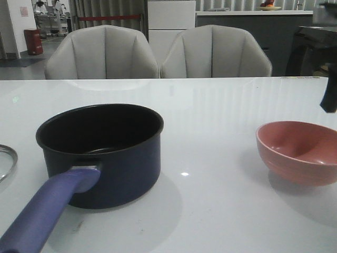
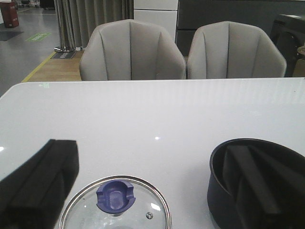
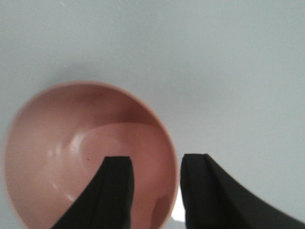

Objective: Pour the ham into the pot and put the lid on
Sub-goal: 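Release the pink bowl and raise the right gripper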

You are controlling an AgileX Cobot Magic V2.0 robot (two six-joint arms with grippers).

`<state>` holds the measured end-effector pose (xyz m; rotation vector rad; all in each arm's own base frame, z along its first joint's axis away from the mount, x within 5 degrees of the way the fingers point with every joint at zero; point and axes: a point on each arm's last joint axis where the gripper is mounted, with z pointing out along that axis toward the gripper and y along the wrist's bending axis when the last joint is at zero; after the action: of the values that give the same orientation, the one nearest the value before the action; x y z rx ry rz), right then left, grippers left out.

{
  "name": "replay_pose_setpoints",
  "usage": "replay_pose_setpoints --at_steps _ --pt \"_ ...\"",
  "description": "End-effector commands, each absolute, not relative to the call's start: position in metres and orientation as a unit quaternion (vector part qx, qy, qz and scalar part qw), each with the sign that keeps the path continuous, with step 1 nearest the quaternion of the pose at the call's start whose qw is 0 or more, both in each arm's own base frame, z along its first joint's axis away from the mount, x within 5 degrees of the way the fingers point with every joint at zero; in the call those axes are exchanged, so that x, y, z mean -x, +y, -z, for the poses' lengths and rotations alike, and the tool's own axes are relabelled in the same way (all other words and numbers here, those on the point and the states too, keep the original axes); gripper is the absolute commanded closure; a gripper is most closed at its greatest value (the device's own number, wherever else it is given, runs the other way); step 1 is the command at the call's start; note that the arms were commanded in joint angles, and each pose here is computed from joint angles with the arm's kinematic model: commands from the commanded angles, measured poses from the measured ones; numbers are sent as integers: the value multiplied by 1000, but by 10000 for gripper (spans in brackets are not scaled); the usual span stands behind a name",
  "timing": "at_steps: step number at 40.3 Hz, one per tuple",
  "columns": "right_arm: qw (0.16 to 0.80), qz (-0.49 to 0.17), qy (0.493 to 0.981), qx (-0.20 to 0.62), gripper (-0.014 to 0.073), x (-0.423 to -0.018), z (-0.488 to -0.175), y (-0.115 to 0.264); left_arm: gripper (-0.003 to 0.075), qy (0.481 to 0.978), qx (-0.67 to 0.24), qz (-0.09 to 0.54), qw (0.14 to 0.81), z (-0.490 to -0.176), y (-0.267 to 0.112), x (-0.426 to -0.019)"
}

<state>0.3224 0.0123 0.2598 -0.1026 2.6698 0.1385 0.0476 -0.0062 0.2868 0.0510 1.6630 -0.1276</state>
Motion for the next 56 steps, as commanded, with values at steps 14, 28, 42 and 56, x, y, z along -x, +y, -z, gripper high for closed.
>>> replay_pose_setpoints --at_steps 14,28,42,56 --pt "464 -61 879 95 225 -240 -362 39 83 706 -20 66 705 -303 -6 -47" --pt "619 -89 770 124 225 -140 -364 41 83 704 -20 66 707 -303 -6 -47" --pt "723 -90 675 114 225 -67 -306 21 83 704 -20 66 707 -303 -6 -47" --pt "718 -90 681 116 226 -54 -262 17 83 704 -20 66 707 -303 -6 -47"
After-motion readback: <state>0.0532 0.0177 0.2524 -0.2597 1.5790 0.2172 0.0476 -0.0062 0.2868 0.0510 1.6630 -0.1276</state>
